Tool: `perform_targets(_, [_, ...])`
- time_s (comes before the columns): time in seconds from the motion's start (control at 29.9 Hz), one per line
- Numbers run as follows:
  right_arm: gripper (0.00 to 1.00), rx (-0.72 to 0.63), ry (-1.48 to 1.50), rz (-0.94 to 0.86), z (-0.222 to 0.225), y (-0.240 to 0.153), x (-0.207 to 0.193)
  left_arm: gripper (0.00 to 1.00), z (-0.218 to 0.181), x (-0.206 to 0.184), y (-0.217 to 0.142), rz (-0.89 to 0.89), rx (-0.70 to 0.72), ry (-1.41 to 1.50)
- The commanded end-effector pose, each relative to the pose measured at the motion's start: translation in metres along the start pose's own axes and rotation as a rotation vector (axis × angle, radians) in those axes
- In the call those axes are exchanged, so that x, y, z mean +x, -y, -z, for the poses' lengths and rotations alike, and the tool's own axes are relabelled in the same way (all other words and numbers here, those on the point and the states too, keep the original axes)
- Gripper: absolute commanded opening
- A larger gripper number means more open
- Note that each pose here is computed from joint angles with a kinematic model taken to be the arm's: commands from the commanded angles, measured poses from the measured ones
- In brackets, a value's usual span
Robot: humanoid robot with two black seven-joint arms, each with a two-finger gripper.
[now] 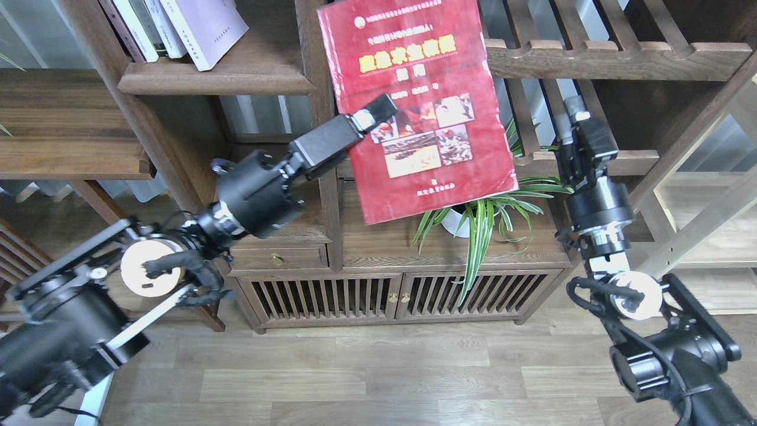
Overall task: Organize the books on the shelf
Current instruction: 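Lift the red book with the left gripper up onto the top shelf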
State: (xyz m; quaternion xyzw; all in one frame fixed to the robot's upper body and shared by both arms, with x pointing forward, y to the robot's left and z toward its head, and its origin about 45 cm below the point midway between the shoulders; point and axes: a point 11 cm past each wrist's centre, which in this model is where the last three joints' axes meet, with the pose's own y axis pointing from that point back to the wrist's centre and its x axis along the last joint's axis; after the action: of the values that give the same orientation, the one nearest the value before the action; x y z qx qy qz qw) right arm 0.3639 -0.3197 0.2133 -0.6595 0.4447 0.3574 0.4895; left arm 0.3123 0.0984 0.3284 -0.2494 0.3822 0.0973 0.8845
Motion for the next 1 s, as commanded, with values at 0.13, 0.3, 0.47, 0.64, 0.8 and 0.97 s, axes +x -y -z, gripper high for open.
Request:
perform_targets(0.13, [0.61, 0.006, -0.011, 0.046, 0.005, 0.023, -0.012, 0.00, -0.035, -0.016, -0.043, -0.071, 0.045, 0.234])
perform_targets(0.3, [0.61, -0.016, -0.019, 0.066, 0.000, 0.033, -0.018, 0.00, -0.069, -0.017, -0.087, -0.195, 0.034, 0.348])
perform_targets(0.47, [0.61, -0.021, -0.021, 0.064, -0.001, 0.033, -0.017, 0.00, -0.108, -0.032, -0.118, -0.272, -0.033, 0.466])
perform_targets(0.64, [0.62, -0.040, -0.023, 0.056, -0.008, 0.033, -0.015, 0.00, -0.127, -0.039, -0.145, -0.349, -0.056, 0.527])
perform_targets(0.8, [0.63, -0.044, -0.027, 0.038, -0.008, 0.029, -0.009, 0.00, -0.146, -0.050, -0.165, -0.407, -0.067, 0.586])
perform_targets(0.97, [0.63, -0.045, -0.023, 0.037, -0.010, 0.029, -0.008, 0.00, -0.157, -0.048, -0.180, -0.462, -0.073, 0.605])
